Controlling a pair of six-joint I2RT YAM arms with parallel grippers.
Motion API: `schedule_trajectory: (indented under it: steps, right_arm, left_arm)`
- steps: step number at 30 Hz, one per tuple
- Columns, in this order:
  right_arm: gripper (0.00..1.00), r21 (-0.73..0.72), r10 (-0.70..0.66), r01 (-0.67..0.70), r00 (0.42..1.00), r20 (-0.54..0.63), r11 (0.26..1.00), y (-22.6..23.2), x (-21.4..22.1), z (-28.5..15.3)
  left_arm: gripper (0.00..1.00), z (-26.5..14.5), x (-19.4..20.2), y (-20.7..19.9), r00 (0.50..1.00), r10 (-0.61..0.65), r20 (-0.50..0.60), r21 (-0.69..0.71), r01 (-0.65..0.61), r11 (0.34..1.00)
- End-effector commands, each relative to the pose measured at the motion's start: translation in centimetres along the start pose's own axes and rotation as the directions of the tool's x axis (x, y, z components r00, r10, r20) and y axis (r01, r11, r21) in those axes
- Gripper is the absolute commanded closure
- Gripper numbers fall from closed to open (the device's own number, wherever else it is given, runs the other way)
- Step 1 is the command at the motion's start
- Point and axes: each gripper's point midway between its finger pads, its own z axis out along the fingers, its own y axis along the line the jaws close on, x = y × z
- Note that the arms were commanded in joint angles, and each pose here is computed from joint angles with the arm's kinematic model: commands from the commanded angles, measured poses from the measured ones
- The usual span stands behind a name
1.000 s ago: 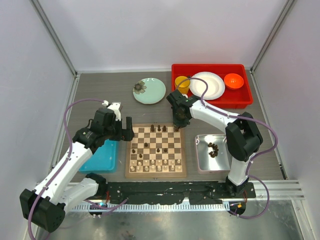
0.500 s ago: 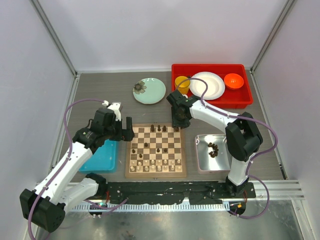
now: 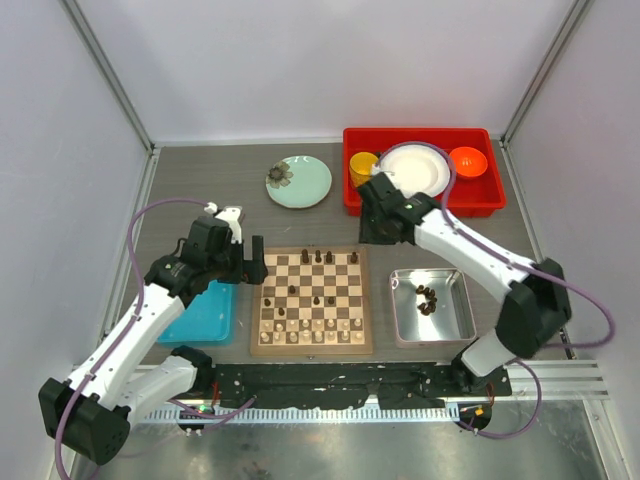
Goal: Set up the chess pieces on the board
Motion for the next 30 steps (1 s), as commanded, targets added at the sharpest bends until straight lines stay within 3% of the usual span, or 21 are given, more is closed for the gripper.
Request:
schedule_trajectory:
  steps: [1,6,11,20,30]
  right_arm:
    - [0.60,0.062,0.141,-0.150,0.982,0.129,0.987,-4.7,-0.9,-3.2]
    - [0.60,0.119,0.287,-0.313,0.938,0.197,0.942,-11.1,1.2,-5.3]
    - [0.60,0.163,0.349,-0.380,0.918,0.189,0.911,-14.2,4.1,-5.5]
    - [0.60,0.166,0.392,-0.411,0.910,0.135,0.896,-14.9,6.9,-4.3]
    - [0.60,0.127,0.377,-0.394,0.916,0.138,0.910,-14.5,6.8,-3.9]
  left_arm:
    - [0.00,-1.6,-1.7,-0.8,0.998,0.018,0.053,0.017,-0.019,1.000]
    - [0.00,-1.0,-1.2,-0.2,0.999,0.014,0.049,-0.009,-0.014,1.000]
    - [0.00,-0.7,-1.0,-0.3,0.998,0.018,0.053,-0.008,-0.018,1.000]
    - [0.00,-0.7,-0.6,-0.8,0.998,0.040,0.054,0.001,-0.040,0.999]
    - [0.00,-0.1,-0.3,-1.0,0.998,0.051,0.025,-0.003,-0.051,0.999]
